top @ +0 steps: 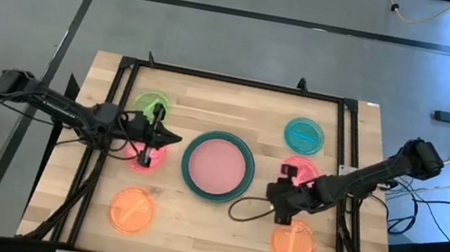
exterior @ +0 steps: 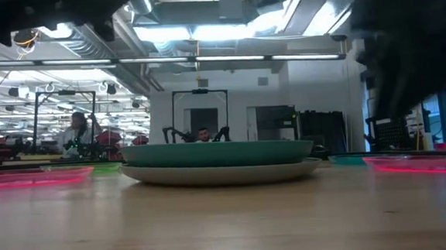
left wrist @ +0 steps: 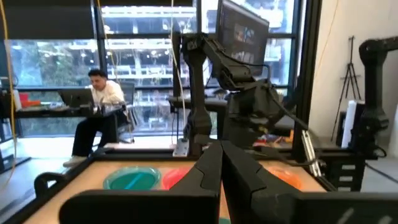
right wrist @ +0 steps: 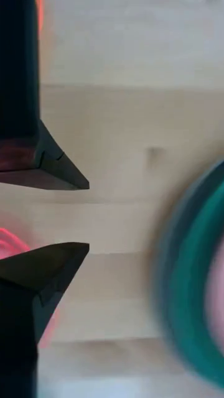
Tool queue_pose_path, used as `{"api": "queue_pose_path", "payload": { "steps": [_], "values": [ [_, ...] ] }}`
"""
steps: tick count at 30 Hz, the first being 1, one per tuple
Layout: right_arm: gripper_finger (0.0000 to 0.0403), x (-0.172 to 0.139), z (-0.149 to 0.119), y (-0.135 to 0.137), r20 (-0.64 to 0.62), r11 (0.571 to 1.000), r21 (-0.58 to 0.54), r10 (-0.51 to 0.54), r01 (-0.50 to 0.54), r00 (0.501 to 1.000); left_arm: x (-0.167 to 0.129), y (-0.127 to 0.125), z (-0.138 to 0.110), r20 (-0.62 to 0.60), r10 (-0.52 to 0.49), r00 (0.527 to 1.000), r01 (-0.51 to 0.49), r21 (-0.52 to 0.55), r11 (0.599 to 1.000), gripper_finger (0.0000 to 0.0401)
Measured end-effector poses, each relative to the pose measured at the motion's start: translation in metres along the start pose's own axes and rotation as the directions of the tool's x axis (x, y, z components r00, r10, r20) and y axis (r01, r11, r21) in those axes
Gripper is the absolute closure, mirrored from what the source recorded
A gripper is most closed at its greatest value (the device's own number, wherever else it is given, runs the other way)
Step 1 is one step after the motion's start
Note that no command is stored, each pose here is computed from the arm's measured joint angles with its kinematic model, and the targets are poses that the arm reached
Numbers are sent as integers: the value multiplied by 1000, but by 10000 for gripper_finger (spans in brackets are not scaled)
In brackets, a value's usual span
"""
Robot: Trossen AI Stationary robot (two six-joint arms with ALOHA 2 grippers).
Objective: Stack plastic plates
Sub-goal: Stack the right light pink plate on top of the pink plate
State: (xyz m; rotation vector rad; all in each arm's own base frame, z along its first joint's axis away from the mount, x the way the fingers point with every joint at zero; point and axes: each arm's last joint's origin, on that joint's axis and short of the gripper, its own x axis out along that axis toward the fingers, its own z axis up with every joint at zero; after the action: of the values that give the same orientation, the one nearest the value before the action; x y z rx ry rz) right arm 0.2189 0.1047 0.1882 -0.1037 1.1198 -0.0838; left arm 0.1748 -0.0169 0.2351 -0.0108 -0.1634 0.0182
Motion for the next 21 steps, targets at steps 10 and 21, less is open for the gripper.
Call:
{"api": "queue_pose_path", "payload": {
  "steps": [10, 21],
  "values": [
    [265, 18, -43, -7, -133, 965, 258, -1, 35, 991, 11, 5, -12, -75, 72, 995, -69, 39, 997, 400],
    [265, 26, -54, -11, -129, 960, 263, -68, 100, 989, 11, 9, -8, -35, 92, 995, -93, -12, 996, 400]
  ]
}}
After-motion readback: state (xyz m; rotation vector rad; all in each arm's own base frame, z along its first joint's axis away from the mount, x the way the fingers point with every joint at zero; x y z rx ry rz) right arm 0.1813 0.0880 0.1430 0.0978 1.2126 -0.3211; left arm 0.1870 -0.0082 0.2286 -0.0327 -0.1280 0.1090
